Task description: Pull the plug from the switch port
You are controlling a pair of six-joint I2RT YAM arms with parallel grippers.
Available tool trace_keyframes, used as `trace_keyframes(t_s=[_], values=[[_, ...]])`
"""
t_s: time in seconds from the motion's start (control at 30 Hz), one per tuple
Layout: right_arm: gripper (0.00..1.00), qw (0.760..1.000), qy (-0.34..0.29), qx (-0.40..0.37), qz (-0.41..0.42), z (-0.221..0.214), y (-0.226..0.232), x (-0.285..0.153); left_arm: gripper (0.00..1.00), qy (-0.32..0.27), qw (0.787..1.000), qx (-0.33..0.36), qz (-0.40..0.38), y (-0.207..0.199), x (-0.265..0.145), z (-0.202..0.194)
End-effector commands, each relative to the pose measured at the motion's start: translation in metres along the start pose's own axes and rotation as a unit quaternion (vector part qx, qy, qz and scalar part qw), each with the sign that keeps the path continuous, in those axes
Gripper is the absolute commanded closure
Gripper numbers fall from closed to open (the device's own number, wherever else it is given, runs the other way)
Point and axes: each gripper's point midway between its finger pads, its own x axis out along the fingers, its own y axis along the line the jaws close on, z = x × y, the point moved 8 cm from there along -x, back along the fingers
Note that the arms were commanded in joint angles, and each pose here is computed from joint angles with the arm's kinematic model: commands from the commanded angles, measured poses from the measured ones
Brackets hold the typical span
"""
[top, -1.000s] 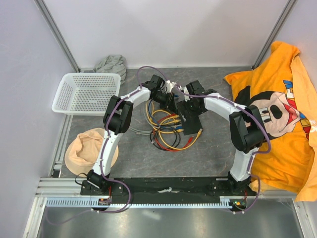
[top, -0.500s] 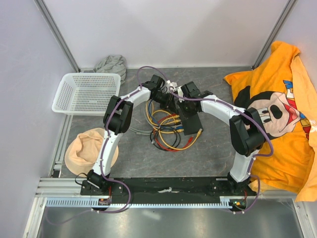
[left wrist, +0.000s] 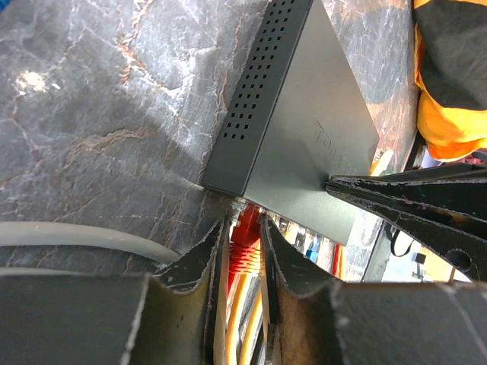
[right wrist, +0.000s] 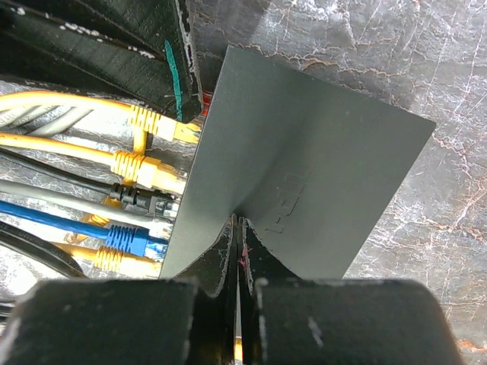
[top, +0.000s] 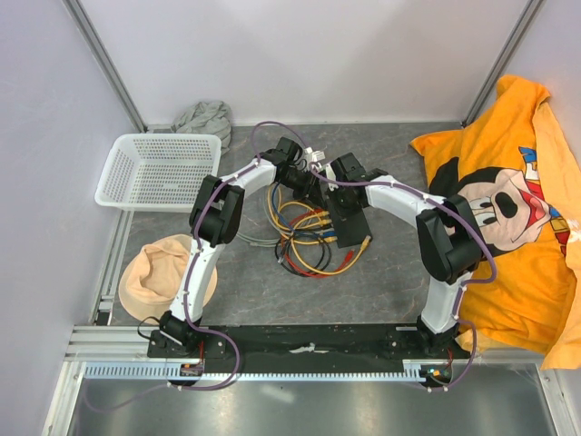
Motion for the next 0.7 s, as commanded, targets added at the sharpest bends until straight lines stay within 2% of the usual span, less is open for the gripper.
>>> trace_keyframes(t_s=[0.0,0.1,0.4,0.67], values=[[1.0,0.998,0.054,-0.005,-0.018,-0.028,-0.002,0.014,0.99,0.032,0.999,-0.01,0.014,0.002,0.013,-0.015],[1.0,0.997,0.071,-0.004,-0.015,-0.04,-0.002,0.018,0.98,0.044,0.998,-0.044,0.015,0.006,0.012,-0.028],[1.0,0.996,0.094,0.007,-0.009,-0.049,-0.005,0.026,0.98,0.033,0.997,-0.068,0.01,0.022,-0.01,-0.037],[1.0,0.995,0.101,0.002,-0.01,-0.049,-0.005,0.031,0.98,0.029,0.998,-0.063,-0.007,0.027,-0.018,-0.038]])
